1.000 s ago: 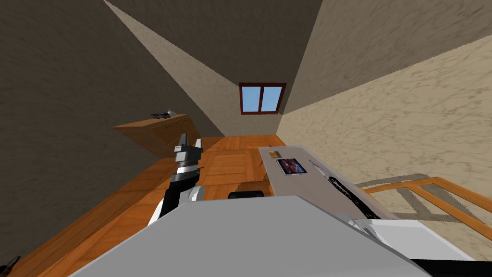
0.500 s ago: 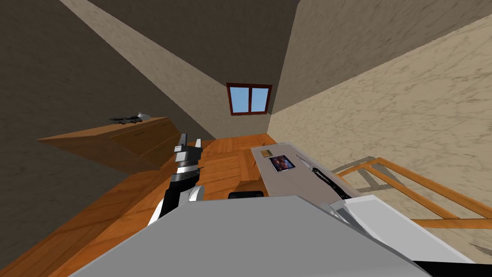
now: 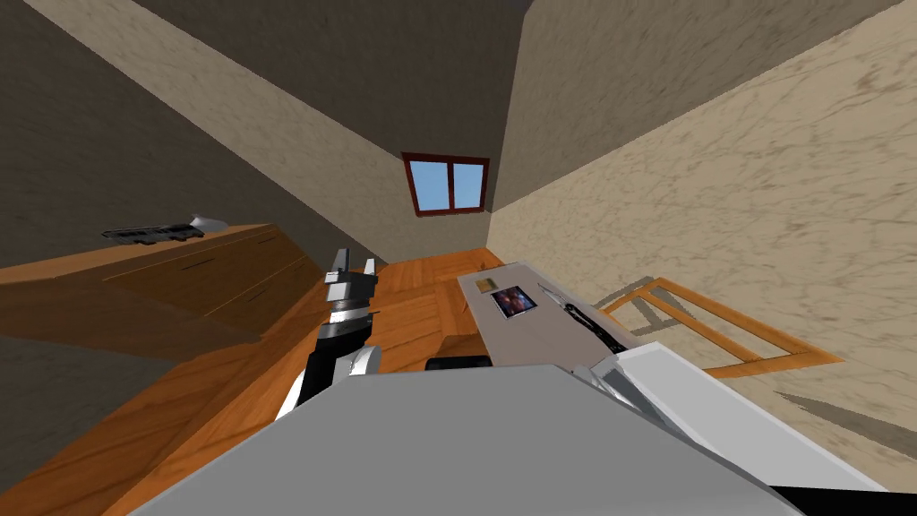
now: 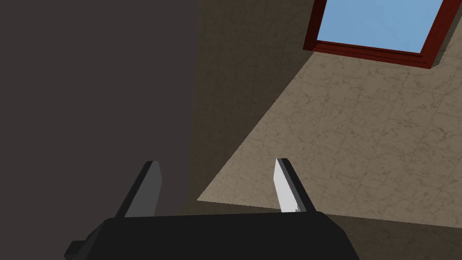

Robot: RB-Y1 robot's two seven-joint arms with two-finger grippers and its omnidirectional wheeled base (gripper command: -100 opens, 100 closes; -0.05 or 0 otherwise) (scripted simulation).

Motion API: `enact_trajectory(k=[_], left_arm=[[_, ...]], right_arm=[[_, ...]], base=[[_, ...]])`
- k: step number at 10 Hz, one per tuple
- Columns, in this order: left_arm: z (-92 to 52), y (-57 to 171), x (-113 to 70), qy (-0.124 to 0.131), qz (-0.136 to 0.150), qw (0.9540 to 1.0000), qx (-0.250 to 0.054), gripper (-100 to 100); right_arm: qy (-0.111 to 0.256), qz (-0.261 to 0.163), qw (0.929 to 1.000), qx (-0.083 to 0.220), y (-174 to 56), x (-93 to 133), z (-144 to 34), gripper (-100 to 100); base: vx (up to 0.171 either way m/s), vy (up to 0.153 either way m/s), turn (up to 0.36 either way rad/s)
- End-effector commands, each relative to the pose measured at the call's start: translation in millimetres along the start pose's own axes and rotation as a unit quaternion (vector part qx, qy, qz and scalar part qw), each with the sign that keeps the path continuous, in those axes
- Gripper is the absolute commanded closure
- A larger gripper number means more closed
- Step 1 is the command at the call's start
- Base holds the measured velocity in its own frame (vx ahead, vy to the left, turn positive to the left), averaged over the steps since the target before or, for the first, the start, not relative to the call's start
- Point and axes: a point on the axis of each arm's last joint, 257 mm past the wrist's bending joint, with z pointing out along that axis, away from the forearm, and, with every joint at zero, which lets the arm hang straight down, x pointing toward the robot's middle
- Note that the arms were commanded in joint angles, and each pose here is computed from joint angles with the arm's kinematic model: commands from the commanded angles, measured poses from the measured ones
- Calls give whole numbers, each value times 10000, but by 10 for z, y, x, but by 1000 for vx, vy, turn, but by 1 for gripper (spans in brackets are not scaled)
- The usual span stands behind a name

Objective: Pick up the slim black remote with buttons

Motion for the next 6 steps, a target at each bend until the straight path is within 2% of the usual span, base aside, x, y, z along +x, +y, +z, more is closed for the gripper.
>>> enact_trajectory(k=[1,2,6], left_arm=[[0,0,0,0,0,10000,0,0],[0,0,1,0,-1,10000,1,0],[1,0,1,0,-1,10000,1,0]], right_arm=[[0,0,10000,0,0,0,0,-100],[0,-10,10000,1,-12,-7,1,100],[-6,-17,10000,-28,19,-7,1,100]], base=[[29,-17,-37],[6,-3,9],[-1,-1,-6]])
